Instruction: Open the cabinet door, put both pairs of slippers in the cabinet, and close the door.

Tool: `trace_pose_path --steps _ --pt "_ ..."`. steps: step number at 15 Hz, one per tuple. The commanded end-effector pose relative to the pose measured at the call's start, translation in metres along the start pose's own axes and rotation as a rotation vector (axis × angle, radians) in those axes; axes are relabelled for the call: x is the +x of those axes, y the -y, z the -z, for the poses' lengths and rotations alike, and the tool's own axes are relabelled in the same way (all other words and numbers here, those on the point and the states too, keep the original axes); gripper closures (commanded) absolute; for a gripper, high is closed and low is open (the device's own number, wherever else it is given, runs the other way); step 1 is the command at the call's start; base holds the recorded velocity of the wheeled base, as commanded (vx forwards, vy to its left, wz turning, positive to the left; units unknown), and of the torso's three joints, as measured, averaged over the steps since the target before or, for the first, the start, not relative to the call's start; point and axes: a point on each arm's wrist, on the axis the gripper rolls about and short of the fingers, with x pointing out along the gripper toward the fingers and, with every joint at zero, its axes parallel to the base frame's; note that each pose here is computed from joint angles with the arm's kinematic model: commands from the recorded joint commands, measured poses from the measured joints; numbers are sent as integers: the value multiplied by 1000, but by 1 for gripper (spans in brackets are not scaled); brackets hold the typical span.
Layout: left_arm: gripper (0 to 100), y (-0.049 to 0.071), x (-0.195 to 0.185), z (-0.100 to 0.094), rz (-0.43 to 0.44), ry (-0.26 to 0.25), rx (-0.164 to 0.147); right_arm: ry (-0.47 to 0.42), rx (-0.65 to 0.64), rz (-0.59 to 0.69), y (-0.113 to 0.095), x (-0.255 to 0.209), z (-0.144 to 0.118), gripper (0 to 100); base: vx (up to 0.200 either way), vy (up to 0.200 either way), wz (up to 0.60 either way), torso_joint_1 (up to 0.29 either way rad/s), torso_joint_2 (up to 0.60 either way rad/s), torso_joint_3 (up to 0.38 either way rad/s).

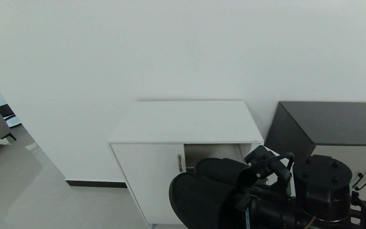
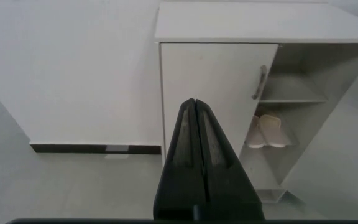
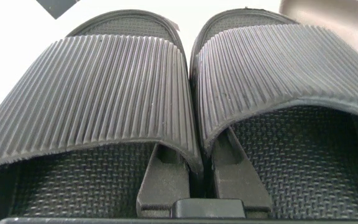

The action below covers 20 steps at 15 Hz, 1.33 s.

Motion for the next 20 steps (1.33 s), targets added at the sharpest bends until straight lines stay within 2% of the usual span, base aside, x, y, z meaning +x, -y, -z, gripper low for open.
trace_pose_path --steps 1,12,14,20 --pt "100 0 0 0 -1 0 0 -15 -1 -4 0 1 3 100 0 0 0 0 0 0" --pt "100 0 0 0 -1 0 -5 -22 -20 -12 0 1 8 100 0 0 0 0 0 0" --pt "100 0 0 0 -1 0 -5 -25 -19 -17 -1 0 9 100 0 0 -600 5 5 2" --pt "100 0 0 0 0 0 -5 -24 -28 -22 -1 -1 12 100 0 0 0 0 0 0"
